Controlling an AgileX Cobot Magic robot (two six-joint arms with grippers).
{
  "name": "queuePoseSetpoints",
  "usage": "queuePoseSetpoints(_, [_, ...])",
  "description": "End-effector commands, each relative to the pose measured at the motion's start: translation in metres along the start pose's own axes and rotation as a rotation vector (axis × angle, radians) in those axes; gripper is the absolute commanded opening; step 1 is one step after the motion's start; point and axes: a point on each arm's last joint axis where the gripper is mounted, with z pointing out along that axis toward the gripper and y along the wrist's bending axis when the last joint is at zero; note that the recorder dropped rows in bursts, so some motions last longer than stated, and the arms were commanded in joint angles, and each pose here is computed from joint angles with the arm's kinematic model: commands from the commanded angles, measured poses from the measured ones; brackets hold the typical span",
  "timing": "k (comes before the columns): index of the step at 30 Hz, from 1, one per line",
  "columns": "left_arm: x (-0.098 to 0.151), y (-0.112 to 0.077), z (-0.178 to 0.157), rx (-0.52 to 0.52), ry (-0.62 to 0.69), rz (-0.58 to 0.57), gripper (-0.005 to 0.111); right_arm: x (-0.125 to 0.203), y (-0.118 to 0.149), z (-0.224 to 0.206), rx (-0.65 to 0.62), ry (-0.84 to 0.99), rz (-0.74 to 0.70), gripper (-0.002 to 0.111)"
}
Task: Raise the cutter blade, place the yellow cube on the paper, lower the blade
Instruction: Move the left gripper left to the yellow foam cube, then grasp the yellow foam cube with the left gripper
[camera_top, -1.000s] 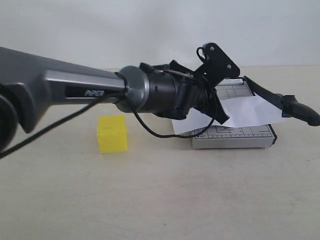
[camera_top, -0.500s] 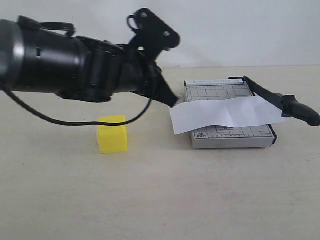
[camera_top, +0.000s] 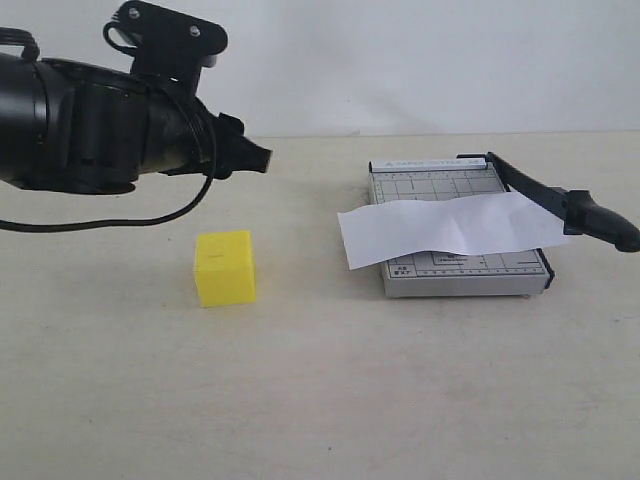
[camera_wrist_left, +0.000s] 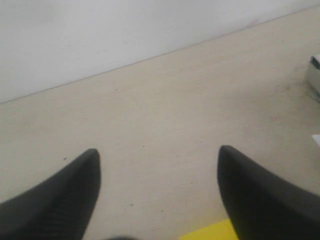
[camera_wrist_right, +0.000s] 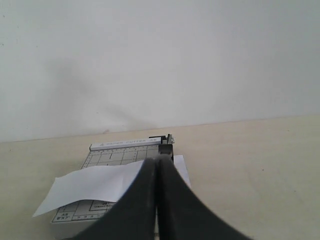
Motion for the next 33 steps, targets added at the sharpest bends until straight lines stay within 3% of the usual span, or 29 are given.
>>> queuePoseSetpoints(1, [0.008, 0.009, -0.002, -0.081, 0.069, -0.06, 0.074, -0.003, 0.0, -0.005, -0.007, -0.06, 0.002, 0.0])
queuePoseSetpoints(7, [0.013, 0.002, -0.002, -0.067, 0.082, -0.045, 0.075, -0.005, 0.001, -0.009, -0.013, -0.1, 0.002, 0.0])
queuePoseSetpoints(18, [0.057, -0.023, 0.0, -0.01, 0.19, -0.04, 0.075, -0.005, 0.001, -0.009, -0.013, -0.1, 0.0, 0.0])
queuePoseSetpoints(25, [0.055, -0.037, 0.0, 0.112, 0.129, -0.047, 0.075, -0.005, 0.001, -0.009, -0.013, -0.1, 0.0, 0.0])
queuePoseSetpoints(33, [0.052, -0.057, 0.009, 0.246, 0.098, -0.178, 0.074, -0.005, 0.001, -0.009, -0.013, -0.1, 0.0, 0.0])
